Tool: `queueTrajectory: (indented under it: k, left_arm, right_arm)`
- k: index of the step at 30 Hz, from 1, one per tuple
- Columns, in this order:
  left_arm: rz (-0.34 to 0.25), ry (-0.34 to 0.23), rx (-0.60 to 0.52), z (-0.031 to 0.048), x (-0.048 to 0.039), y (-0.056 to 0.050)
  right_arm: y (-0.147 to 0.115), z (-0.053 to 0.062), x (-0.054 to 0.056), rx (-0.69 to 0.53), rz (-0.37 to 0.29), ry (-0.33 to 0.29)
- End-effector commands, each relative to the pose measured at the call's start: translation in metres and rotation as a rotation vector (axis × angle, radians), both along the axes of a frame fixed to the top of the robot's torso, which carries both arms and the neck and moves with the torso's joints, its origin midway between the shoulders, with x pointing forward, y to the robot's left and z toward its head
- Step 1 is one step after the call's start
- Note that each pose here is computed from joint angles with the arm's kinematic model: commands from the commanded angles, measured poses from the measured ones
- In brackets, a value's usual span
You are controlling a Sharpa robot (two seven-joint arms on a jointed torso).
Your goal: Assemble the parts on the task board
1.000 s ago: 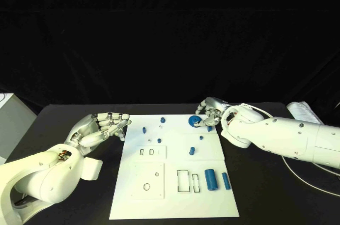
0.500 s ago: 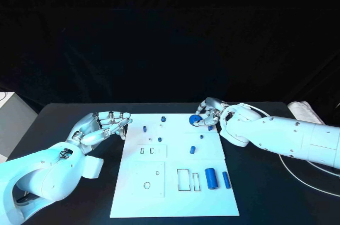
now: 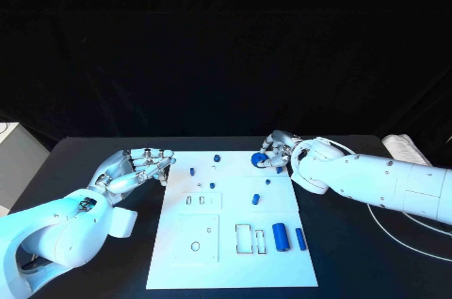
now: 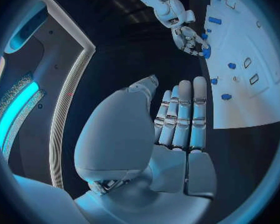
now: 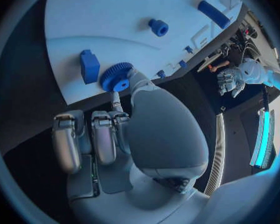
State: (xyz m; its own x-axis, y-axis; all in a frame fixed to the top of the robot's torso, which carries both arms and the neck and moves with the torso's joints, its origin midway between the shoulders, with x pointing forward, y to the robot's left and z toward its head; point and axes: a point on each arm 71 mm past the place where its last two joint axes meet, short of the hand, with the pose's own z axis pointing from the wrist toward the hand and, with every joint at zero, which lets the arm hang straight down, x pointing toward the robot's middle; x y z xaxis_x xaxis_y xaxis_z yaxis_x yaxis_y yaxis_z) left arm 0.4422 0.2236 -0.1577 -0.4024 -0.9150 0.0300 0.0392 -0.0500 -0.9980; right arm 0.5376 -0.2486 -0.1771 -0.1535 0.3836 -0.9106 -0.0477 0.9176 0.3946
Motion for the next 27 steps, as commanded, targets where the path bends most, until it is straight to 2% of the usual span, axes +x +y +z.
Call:
queueTrajectory:
  k: [1, 8, 14, 19, 27]
  left_arm:
    - [-0.019, -0.002, -0.010, 0.0012, -0.0005, -0.002]
    - [-0.020, -0.001, -0.010, 0.0011, -0.0006, -0.002]
    - [-0.019, -0.001, -0.009, 0.0011, -0.0005, -0.002]
    - [-0.019, 0.000, -0.009, 0.0011, -0.0006, -0.002]
    - [-0.018, 0.000, -0.009, 0.0010, -0.0005, -0.001]
  right_arm:
    - [0.000, -0.003, 0.000, -0.011, 0.000, 0.027]
    - [0.000, -0.004, 0.001, -0.020, -0.001, 0.025]
    - [0.000, -0.002, 0.001, -0.021, 0.003, -0.003]
    - [0.007, 0.001, -0.002, -0.025, 0.032, -0.054]
    - [0.023, 0.011, -0.010, -0.055, 0.093, -0.180]
